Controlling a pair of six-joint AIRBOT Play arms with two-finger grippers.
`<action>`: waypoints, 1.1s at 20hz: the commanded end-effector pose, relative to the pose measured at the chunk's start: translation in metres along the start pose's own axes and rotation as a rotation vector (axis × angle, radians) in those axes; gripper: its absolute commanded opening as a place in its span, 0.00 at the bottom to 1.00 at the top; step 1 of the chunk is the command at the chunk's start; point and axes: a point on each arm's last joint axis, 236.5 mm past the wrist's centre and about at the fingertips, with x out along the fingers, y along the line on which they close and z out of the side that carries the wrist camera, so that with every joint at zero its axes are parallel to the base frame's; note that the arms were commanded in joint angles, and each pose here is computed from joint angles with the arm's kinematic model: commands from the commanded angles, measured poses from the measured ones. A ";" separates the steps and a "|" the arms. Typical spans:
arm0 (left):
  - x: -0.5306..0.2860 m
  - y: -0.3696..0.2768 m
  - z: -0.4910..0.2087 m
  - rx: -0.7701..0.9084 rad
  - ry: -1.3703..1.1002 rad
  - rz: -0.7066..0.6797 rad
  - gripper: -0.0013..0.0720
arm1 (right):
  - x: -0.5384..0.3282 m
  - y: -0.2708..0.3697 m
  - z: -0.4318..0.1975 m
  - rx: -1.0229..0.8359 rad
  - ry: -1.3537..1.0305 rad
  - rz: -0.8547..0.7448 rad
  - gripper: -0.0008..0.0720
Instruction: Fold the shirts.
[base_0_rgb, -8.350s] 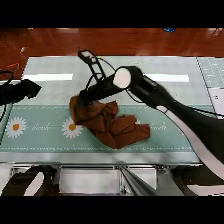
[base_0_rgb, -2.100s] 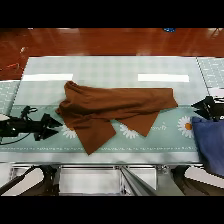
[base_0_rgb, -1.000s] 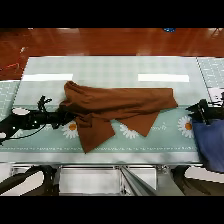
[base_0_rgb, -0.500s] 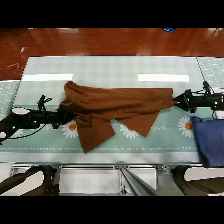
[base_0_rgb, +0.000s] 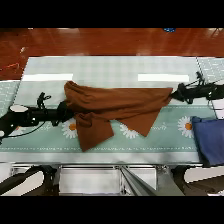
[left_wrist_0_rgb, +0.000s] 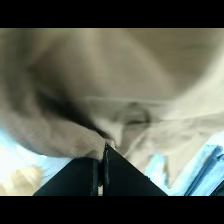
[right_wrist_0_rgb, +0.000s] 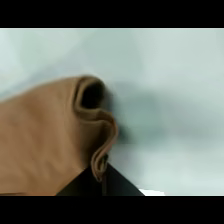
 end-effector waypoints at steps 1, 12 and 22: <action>-0.036 -0.063 0.032 0.125 -0.085 -0.100 0.04 | -0.057 0.059 0.030 -0.122 -0.104 0.039 0.05; -0.388 -0.371 0.033 0.889 -0.867 -0.419 0.04 | -0.387 0.337 -0.029 -0.771 -0.911 0.104 0.05; -0.479 -0.373 -0.111 1.170 -1.202 -0.128 0.04 | -0.473 0.311 -0.167 -0.798 -1.133 -0.264 0.05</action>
